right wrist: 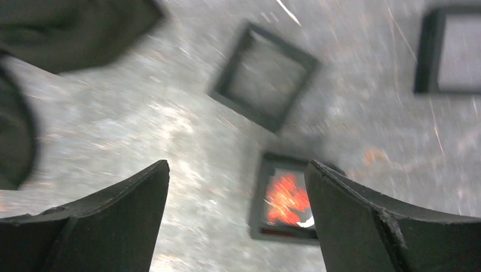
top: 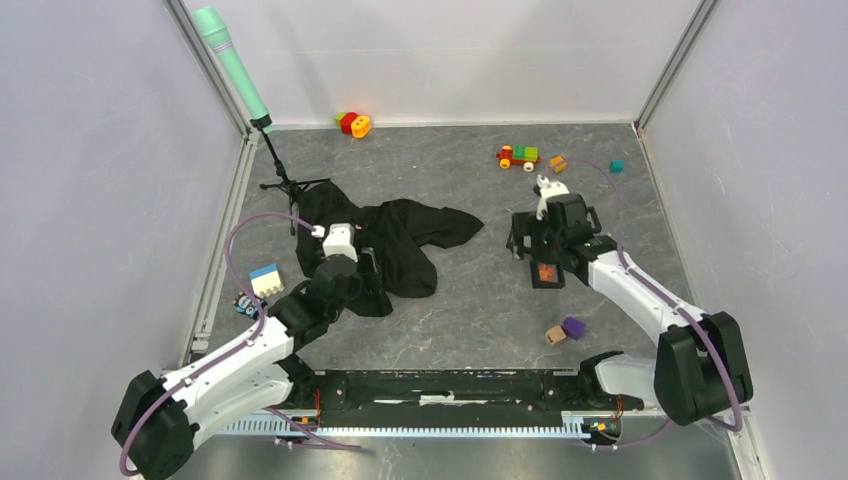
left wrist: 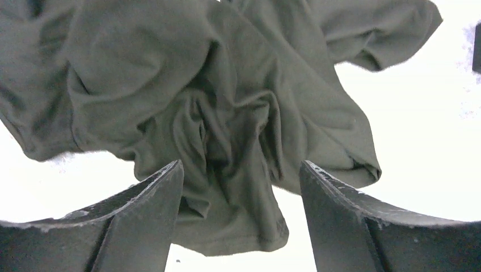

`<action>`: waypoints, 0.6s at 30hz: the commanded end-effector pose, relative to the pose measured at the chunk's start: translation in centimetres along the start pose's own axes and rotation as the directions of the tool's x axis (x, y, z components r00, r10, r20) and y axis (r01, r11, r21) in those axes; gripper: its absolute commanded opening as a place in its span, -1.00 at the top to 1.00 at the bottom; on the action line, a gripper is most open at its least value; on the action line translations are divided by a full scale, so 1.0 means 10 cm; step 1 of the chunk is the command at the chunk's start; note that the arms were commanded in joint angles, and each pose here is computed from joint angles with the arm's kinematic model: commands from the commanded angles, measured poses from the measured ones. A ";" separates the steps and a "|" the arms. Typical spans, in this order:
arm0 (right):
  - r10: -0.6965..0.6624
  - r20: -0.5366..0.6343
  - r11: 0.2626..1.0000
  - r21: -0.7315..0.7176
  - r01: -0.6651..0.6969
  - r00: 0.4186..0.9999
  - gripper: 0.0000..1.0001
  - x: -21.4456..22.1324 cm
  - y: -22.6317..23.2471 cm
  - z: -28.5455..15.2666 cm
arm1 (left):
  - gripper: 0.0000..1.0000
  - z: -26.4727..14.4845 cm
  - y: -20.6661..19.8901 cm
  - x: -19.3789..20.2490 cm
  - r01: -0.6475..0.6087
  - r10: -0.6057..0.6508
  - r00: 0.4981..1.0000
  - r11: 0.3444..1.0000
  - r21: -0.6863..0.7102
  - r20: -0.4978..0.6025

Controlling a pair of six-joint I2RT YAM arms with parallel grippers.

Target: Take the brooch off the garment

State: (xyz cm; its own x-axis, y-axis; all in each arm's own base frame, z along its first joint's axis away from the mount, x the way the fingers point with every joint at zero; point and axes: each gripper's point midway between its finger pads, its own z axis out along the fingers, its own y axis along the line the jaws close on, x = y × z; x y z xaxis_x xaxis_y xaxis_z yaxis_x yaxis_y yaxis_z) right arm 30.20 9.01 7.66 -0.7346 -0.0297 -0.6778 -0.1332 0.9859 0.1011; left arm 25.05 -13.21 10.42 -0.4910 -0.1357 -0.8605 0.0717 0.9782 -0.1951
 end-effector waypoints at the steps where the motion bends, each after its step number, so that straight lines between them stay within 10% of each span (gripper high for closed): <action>1: -0.063 0.147 0.990 -0.119 0.081 0.987 -0.85 -0.62 0.57 -0.03 | -0.39 -0.11 -0.12 0.15 0.099 -0.093 0.989 0.994 0.050 -0.115; 6: -0.120 0.157 0.967 -0.206 0.151 0.980 -0.78 -0.83 1.06 0.25 | -0.27 -0.07 -0.17 0.30 0.065 -0.051 0.980 0.996 0.064 -0.194; 11: -0.157 0.155 0.952 -0.239 0.191 0.975 -0.74 -0.98 1.34 0.63 | -0.56 0.03 -0.20 0.43 0.033 -0.019 0.965 0.998 0.049 -0.262; 18: -0.200 0.124 0.949 -0.222 0.224 0.972 -0.64 -1.01 1.47 1.11 | -0.26 0.24 -0.12 0.54 0.056 -0.061 0.955 0.998 -0.026 -0.291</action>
State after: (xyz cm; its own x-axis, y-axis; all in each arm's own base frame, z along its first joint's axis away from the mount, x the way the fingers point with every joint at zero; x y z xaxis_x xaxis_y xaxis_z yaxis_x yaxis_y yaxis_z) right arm 40.32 23.77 6.40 -0.6741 -0.1986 -0.7115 -0.4035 0.9058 0.1294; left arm 22.64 -14.64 3.90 -0.7505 -0.0519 -0.6588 0.0763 0.9834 -0.1643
